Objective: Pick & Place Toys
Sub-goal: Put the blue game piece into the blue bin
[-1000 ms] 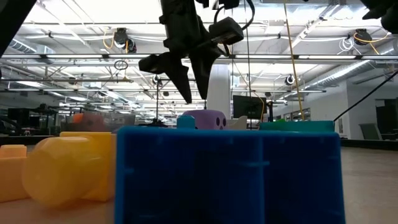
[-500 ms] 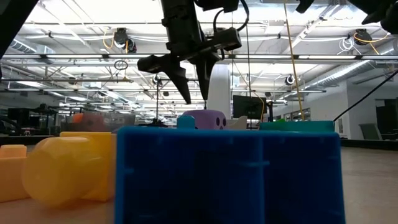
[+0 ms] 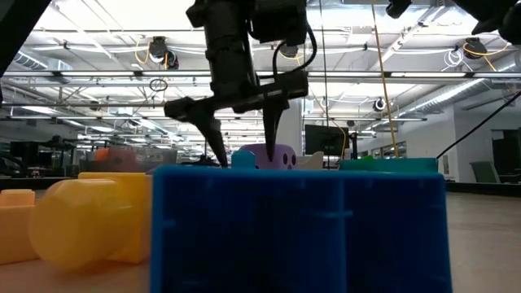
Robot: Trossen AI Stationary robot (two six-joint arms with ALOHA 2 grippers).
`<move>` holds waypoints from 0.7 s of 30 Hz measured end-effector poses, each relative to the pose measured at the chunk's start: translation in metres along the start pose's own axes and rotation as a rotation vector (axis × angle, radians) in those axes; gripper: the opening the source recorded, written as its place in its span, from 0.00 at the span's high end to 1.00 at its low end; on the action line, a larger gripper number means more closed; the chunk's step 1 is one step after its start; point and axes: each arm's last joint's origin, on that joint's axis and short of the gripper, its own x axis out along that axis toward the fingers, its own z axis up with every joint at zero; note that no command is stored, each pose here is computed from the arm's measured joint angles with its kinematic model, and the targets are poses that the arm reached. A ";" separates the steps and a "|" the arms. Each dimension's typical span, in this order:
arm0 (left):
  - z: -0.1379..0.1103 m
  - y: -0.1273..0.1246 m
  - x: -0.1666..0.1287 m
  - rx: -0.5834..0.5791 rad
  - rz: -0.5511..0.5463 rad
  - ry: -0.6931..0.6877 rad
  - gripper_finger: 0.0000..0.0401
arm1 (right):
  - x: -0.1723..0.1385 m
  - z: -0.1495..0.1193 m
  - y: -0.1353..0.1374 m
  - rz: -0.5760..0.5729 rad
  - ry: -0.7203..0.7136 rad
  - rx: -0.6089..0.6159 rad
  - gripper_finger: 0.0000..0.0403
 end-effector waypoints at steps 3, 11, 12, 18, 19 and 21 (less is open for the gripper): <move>0.000 0.001 0.007 -0.028 -0.025 -0.001 0.25 | 0.000 -0.001 -0.001 0.002 0.028 0.005 0.06; 0.005 0.017 0.028 -0.145 0.006 0.012 0.31 | 0.000 -0.002 -0.001 0.018 0.054 0.006 0.06; 0.005 0.019 0.030 -0.155 0.012 0.017 0.34 | 0.000 -0.002 -0.001 0.019 0.054 0.006 0.06; 0.008 0.019 0.034 -0.169 -0.019 0.013 0.47 | 0.000 -0.003 -0.001 0.014 0.063 0.001 0.06; 0.008 0.019 0.034 -0.167 -0.023 0.012 0.48 | 0.000 -0.003 -0.002 0.012 0.067 -0.001 0.06; 0.010 0.019 0.035 -0.162 -0.031 0.012 0.48 | 0.000 -0.004 -0.002 0.017 0.081 -0.014 0.06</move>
